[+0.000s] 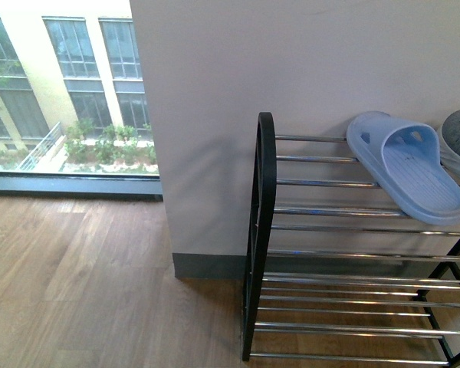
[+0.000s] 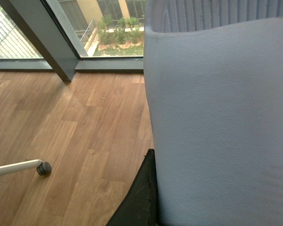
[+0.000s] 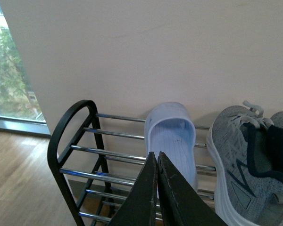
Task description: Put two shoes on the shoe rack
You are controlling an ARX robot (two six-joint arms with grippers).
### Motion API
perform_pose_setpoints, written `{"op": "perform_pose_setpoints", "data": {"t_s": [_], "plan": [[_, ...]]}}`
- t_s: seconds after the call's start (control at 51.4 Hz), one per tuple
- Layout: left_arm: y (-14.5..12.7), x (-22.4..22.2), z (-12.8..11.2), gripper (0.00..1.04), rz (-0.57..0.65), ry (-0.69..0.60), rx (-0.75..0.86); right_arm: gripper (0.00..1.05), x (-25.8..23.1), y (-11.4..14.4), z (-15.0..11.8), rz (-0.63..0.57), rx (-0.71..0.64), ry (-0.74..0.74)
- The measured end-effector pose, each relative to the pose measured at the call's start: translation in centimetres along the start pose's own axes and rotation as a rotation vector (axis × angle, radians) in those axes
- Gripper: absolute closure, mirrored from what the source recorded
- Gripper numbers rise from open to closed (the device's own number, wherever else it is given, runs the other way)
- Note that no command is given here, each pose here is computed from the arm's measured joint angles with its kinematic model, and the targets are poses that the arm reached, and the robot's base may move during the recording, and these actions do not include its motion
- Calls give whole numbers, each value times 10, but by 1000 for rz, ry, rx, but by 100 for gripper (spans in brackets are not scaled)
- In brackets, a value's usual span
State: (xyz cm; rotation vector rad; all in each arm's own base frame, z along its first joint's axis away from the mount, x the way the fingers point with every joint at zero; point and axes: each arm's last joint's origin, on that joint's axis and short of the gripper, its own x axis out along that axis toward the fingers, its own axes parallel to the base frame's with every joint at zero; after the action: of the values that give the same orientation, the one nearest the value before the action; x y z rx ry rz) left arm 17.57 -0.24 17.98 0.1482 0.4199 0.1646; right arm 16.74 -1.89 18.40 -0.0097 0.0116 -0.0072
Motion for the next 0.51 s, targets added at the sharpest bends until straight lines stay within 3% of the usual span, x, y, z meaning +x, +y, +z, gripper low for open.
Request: {"op": "perform_pose_setpoints", "data": {"t_s": [0.272,0.505], "plan": [[0,0,0,103,0,0,0,103,-23,18,-9,8,-1,-1],[0,0,0,103,-1,0,0,103,-33,18,-15,3,-1,-16]]}}
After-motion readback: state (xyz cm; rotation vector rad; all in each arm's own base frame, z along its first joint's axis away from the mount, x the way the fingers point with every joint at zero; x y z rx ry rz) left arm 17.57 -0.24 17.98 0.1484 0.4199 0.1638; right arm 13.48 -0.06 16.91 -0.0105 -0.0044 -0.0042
